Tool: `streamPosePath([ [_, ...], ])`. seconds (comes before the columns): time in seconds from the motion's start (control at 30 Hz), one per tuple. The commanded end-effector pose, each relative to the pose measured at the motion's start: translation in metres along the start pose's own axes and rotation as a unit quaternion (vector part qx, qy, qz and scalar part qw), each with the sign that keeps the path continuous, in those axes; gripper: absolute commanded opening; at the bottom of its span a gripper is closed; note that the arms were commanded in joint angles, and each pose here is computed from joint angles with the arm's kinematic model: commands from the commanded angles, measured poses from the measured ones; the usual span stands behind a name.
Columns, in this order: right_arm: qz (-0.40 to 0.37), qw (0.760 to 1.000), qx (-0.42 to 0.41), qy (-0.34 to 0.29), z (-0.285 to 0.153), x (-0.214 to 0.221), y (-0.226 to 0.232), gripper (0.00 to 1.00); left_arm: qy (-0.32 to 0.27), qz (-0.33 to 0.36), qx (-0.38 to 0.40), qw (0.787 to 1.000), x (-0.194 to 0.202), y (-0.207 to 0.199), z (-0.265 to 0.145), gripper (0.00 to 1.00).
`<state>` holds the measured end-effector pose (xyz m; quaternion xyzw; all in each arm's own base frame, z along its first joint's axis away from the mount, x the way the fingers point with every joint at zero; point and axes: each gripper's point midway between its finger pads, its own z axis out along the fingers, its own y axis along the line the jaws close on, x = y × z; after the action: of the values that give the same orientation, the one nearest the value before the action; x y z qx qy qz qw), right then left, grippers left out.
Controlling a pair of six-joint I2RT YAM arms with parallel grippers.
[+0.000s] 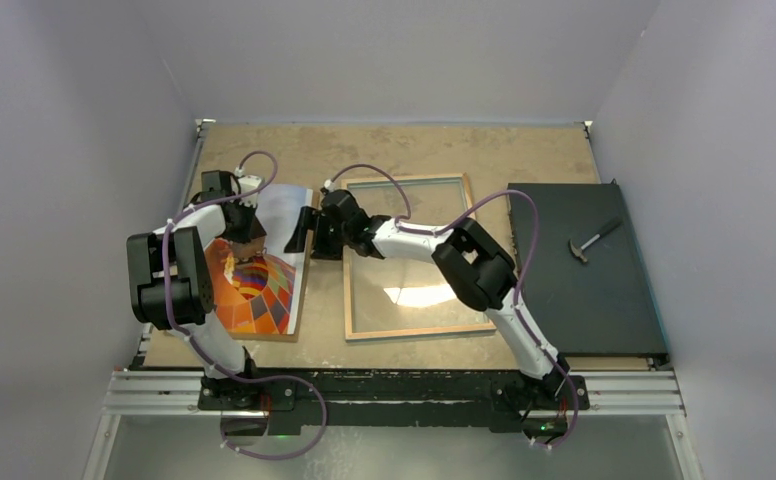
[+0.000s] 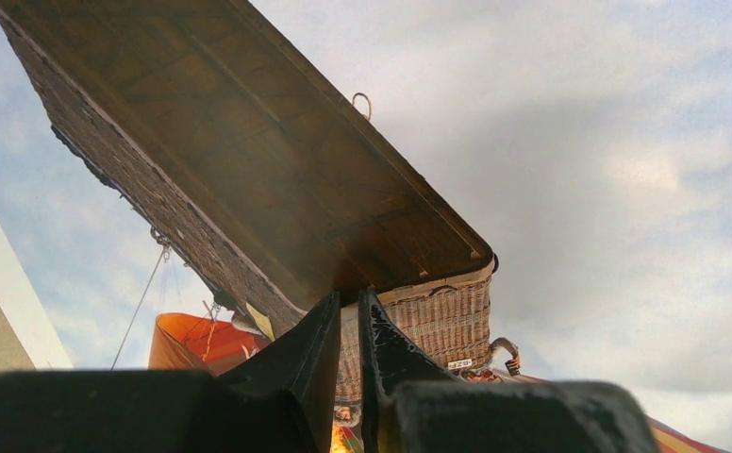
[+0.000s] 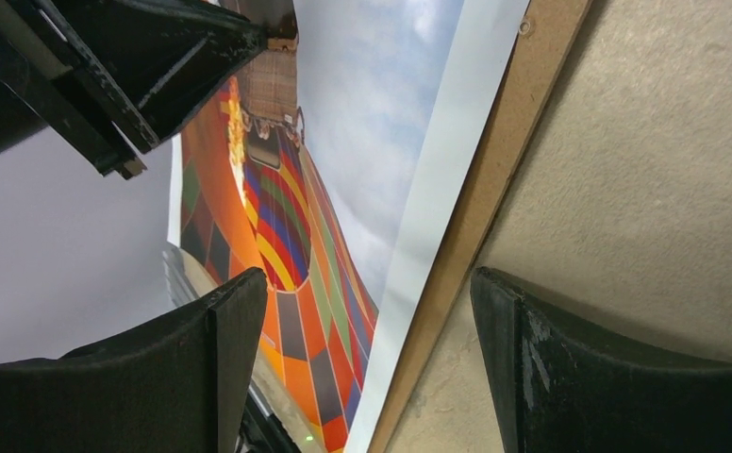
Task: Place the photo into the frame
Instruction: Pick up the photo at the center of the board.
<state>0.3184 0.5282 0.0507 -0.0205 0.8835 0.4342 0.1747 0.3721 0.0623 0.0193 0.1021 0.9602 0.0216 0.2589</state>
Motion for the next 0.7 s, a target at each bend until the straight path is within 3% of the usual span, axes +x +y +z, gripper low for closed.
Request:
streamPosePath([
  [0.0,-0.026,0.997,0.066,0.015,-0.016,0.019,-0.022,0.82,0.078,-0.015,0.049,0.996,0.051,-0.027,0.008,0.11],
  [0.67,-0.048,0.998,0.02,0.019,-0.015,0.025,0.013,0.76,0.08,-0.015,0.048,0.995,0.053,-0.026,0.009,0.09],
])
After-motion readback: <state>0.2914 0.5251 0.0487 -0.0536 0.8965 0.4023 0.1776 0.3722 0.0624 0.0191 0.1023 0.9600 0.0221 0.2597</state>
